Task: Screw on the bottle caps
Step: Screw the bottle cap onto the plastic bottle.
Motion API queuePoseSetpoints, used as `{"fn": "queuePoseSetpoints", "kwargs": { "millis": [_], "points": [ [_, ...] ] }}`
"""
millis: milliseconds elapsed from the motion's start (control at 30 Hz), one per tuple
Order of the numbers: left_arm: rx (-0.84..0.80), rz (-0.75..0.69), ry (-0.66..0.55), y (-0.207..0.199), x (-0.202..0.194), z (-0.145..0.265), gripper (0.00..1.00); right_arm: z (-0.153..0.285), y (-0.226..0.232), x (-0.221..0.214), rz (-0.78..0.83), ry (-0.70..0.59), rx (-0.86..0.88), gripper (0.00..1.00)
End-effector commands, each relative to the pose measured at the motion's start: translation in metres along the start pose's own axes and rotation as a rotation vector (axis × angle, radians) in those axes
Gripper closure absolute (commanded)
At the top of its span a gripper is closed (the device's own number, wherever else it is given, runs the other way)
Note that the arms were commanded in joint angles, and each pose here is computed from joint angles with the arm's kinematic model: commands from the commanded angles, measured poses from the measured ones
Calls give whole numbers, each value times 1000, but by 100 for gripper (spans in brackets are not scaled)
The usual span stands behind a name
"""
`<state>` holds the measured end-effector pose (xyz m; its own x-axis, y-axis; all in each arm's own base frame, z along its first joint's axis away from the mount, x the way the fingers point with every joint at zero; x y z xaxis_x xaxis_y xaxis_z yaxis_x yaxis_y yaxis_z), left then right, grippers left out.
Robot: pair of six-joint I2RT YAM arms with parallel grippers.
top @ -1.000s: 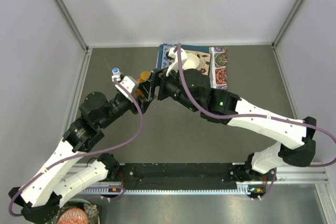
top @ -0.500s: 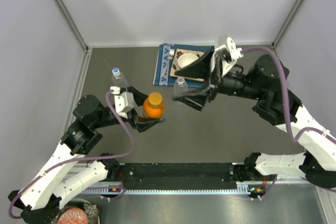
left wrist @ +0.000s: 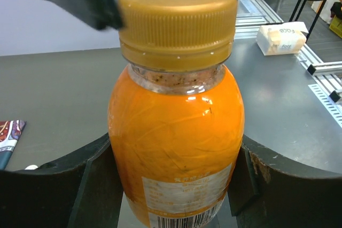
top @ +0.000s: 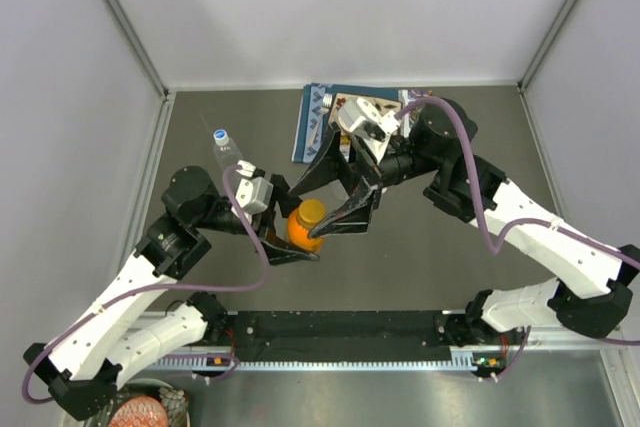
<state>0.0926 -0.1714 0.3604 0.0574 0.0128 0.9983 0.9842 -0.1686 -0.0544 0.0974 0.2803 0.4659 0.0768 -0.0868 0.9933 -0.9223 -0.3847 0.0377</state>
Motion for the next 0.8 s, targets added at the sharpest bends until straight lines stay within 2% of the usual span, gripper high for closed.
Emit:
{"fn": "queuePoseSetpoints", "kwargs": {
  "millis": [0,100,433,767],
  "points": [
    [-38,-74,-54,-6,22,0,100,0,10,14,69,-61,135,29],
    [-40,-70,-58,-6,23,0,100,-2,8,10,62,-61,146,33],
    [-37,-58,-64,-9,23,2,100,-5,0,0,41,-71,128,36],
    [-54,-92,-76,-14,25,3,100,-9,-10,-4,39,-83,77,33]
  ]
}}
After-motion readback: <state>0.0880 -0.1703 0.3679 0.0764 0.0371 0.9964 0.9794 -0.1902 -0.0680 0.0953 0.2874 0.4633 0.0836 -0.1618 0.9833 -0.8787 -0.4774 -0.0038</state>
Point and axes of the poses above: each gripper's point midway between its finger pads, its own z axis back along the fingers, its own y axis along the line the jaws close on, x = y × z, the point moved 9 cm from there along z, back along the fingers, and after that the axes turned 2 degrees about z, right-handed, at the moved point
